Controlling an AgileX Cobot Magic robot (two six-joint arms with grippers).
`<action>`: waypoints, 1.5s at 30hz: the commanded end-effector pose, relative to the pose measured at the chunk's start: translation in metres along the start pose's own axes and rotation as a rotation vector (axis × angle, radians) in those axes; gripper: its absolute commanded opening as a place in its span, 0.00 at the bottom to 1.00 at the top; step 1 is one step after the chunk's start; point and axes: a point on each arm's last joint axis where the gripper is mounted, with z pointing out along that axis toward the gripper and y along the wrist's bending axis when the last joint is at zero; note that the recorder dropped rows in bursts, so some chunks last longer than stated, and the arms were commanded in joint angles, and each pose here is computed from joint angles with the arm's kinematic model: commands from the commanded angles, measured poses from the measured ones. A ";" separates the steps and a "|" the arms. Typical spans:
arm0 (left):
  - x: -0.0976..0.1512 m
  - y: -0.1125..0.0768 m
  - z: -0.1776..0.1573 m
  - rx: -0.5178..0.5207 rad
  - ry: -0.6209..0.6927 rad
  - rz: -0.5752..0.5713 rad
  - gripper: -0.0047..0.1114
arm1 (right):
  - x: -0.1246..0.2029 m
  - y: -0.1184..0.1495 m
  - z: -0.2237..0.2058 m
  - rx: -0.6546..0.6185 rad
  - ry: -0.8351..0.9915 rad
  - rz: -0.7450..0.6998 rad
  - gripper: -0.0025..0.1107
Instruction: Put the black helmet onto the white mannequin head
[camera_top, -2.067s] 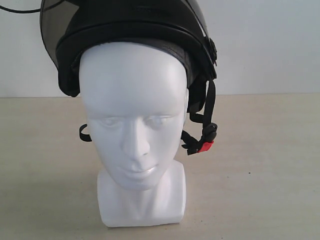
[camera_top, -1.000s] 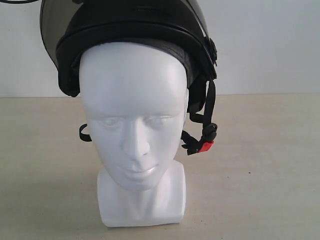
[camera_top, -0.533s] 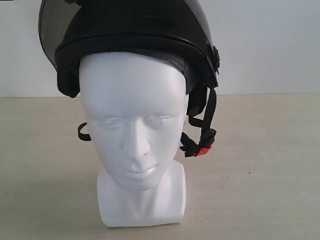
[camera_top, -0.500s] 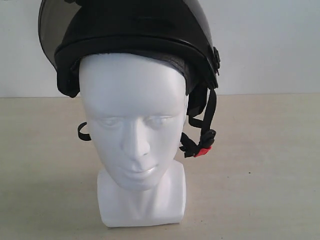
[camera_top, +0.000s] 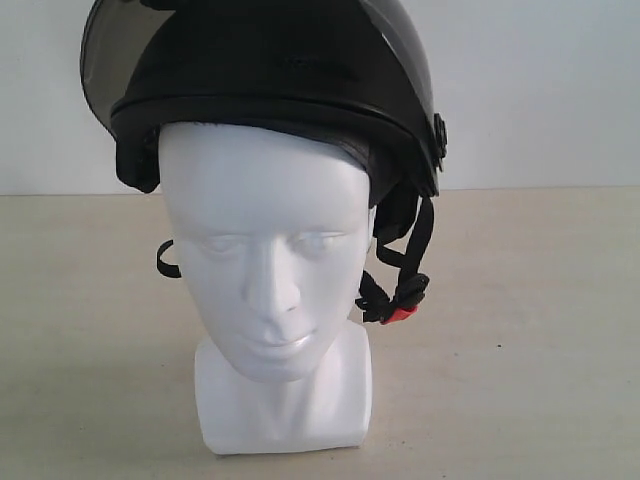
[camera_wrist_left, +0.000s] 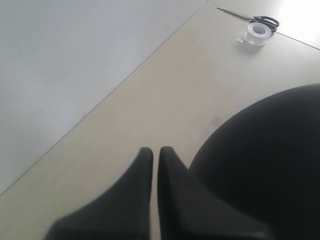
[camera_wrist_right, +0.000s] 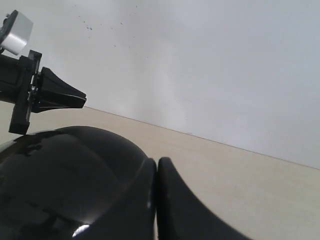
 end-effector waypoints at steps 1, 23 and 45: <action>0.007 -0.019 -0.001 0.083 0.070 0.056 0.08 | 0.000 -0.001 -0.001 0.007 -0.007 -0.007 0.02; -0.004 -0.063 -0.066 0.049 -0.003 0.120 0.08 | 0.001 0.003 -0.001 -0.041 0.008 0.025 0.02; -0.026 -0.061 -0.164 -0.161 -0.356 -0.068 0.08 | -0.003 -0.134 0.093 -0.320 0.088 0.548 0.02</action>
